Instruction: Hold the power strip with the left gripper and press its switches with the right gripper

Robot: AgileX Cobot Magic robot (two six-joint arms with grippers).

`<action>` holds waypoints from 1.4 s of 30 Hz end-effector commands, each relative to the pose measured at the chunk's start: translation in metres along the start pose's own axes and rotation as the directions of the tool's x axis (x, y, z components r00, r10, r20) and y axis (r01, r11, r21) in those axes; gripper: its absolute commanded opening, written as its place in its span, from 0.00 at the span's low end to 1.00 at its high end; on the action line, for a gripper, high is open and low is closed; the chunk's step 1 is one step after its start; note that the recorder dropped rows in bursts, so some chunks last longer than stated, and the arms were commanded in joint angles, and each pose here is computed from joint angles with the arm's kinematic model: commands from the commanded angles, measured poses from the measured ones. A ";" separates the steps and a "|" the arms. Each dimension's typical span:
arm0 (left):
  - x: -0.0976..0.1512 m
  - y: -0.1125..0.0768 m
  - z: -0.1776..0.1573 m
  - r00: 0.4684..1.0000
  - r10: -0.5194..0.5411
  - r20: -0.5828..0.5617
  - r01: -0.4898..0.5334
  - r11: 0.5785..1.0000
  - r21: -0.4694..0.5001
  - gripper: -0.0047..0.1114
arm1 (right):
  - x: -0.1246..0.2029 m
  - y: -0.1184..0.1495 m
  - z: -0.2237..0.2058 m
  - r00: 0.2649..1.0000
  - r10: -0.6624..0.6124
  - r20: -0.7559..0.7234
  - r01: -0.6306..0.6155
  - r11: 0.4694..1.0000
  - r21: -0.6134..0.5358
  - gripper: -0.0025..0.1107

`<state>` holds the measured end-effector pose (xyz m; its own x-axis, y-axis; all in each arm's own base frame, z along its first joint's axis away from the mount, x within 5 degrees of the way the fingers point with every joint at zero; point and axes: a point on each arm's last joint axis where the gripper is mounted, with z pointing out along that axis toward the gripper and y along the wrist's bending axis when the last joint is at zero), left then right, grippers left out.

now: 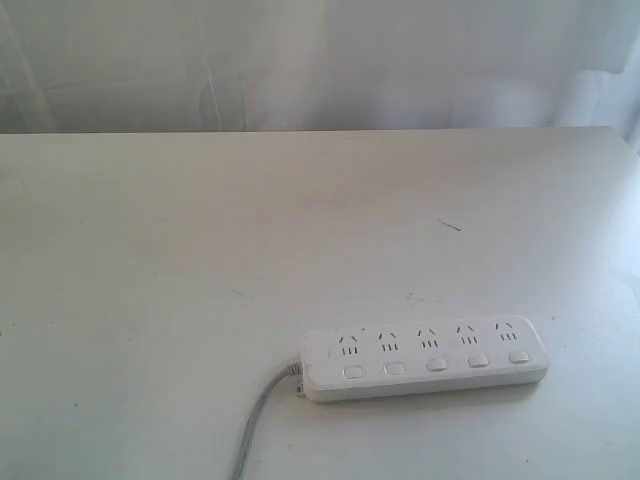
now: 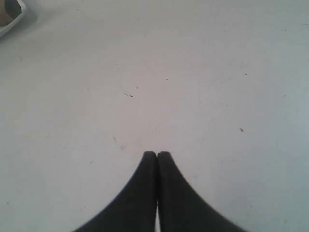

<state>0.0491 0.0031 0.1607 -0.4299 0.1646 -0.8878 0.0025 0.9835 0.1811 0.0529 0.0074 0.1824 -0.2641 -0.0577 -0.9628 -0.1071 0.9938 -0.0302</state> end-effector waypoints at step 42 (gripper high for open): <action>-0.098 -0.032 -0.082 0.922 -0.111 0.372 -0.090 0.871 0.483 0.04 | 0.001 0.000 0.000 1.000 0.000 0.008 0.000 1.000 0.000 0.02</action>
<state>0.0231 -0.0441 0.2695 -0.0605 0.1264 -0.9901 0.4193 0.9034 0.0897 0.0529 0.0074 0.1824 -0.2641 -0.0577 -0.9628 -0.1071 0.9938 -0.0302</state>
